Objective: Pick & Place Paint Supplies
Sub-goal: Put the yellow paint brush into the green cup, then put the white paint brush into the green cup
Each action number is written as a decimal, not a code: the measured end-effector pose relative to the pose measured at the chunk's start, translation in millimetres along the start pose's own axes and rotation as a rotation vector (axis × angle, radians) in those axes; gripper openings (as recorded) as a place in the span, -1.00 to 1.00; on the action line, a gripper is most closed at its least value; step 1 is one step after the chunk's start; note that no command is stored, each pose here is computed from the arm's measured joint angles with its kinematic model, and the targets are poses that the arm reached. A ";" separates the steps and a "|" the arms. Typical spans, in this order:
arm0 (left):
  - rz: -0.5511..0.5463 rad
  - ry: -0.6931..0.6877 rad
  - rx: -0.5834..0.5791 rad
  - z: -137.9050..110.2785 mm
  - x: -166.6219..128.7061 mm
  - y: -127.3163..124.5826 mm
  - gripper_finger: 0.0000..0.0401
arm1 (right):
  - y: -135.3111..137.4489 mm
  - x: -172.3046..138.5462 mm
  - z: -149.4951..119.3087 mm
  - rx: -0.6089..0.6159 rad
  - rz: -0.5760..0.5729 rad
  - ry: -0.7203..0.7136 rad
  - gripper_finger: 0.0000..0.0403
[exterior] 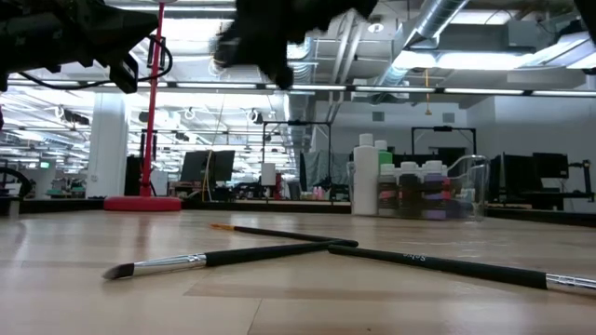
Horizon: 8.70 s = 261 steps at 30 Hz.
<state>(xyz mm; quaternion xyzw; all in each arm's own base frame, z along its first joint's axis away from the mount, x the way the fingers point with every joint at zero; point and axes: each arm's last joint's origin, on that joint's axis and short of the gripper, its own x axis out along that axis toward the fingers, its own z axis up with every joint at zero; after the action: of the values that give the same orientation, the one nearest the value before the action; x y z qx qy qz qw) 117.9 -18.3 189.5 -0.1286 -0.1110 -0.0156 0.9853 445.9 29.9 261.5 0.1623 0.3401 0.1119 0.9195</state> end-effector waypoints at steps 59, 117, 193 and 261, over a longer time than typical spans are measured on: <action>-0.003 -0.013 -0.003 1.3 0.0 -0.3 -0.99 | -22.3 135.6 -50.0 0.050 -0.526 0.486 -0.11; -0.004 -0.015 -0.003 1.5 0.2 -0.4 -0.99 | 252.6 -210.5 -100.1 0.044 -0.694 -0.265 -1.00; -0.004 -0.018 -0.004 1.8 0.3 -0.5 -0.99 | 200.2 -214.6 -323.4 0.090 -0.415 -0.358 -0.98; -0.004 -0.018 -0.004 1.7 0.3 -0.4 -0.99 | 165.3 21.2 -182.9 0.365 -0.383 0.649 -0.17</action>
<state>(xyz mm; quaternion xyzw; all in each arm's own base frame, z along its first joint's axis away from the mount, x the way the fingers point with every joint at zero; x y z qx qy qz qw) 117.7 -18.3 191.3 -0.1303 -0.1202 -0.0166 0.9840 324.9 229.7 179.9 0.2125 0.6505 -0.0777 0.7250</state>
